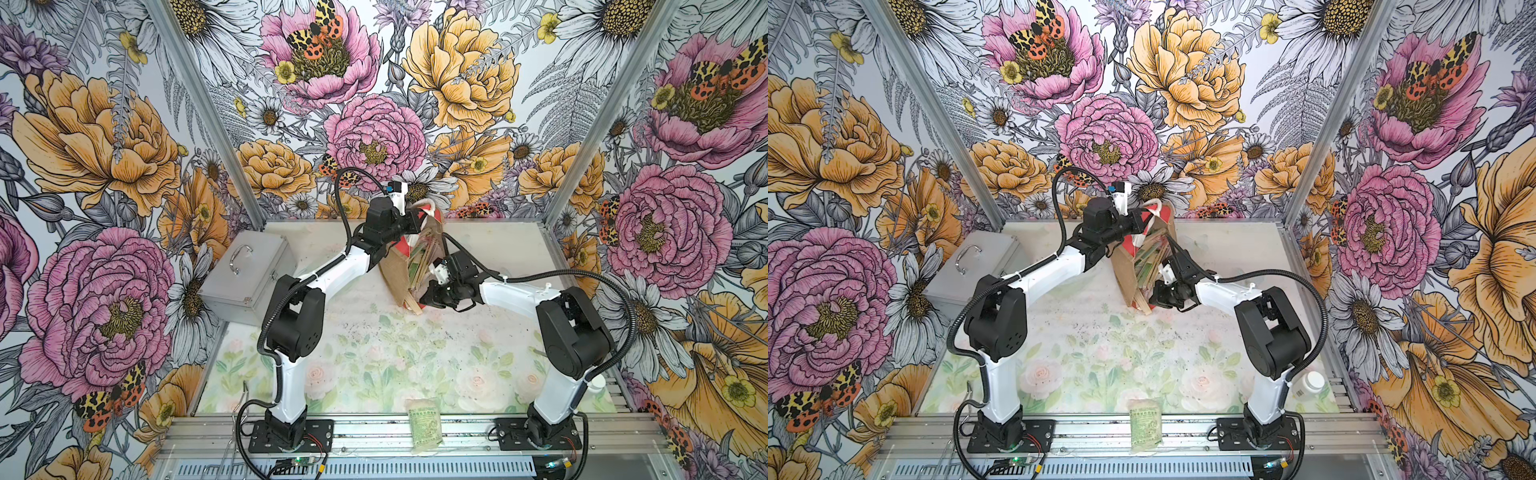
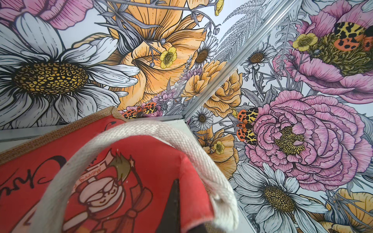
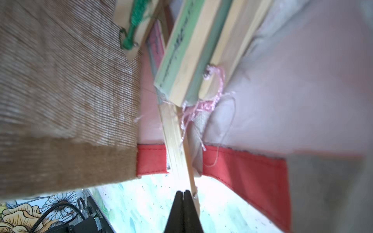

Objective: Take out the folding fans from the tote bags
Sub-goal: Pick up the folding fan from the canvas bag.

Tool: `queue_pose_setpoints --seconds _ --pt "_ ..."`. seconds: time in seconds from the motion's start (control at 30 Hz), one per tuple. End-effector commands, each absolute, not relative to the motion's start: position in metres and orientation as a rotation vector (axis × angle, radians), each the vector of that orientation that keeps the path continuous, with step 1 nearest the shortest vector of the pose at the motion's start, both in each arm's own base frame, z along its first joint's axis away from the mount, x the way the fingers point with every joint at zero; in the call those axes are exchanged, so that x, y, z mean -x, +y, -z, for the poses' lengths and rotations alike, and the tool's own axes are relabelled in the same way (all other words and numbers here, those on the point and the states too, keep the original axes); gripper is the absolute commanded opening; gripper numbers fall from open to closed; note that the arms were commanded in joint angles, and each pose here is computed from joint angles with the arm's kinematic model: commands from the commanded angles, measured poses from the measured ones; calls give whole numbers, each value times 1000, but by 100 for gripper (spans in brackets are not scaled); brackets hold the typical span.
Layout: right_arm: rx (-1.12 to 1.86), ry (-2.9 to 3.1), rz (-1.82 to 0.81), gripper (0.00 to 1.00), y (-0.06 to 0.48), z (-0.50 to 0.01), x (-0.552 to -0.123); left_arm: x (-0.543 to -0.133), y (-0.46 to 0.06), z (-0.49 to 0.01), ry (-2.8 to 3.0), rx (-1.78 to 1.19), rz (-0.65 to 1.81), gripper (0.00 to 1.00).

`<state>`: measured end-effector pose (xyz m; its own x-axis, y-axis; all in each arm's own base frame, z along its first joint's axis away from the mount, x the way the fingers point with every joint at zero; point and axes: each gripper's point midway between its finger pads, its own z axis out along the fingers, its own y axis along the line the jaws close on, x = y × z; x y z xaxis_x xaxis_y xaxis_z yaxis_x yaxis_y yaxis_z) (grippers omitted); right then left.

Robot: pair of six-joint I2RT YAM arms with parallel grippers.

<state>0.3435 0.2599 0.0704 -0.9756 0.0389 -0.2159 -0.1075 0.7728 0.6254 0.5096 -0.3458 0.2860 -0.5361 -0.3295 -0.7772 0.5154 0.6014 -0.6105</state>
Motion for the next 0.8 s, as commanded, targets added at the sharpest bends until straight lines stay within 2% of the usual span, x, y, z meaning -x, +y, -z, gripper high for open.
queue_pose_setpoints --seconds 0.0,0.27,0.77 --pt "139 2682 -937 8 260 -88 -348 -519 -338 -297 1819 -113 1061 0" --pt "264 2615 -767 21 280 -91 -363 -516 -341 -300 1821 -119 1076 0" --pt "320 2621 -705 37 292 -70 -364 -513 -341 -311 1826 -103 1109 0"
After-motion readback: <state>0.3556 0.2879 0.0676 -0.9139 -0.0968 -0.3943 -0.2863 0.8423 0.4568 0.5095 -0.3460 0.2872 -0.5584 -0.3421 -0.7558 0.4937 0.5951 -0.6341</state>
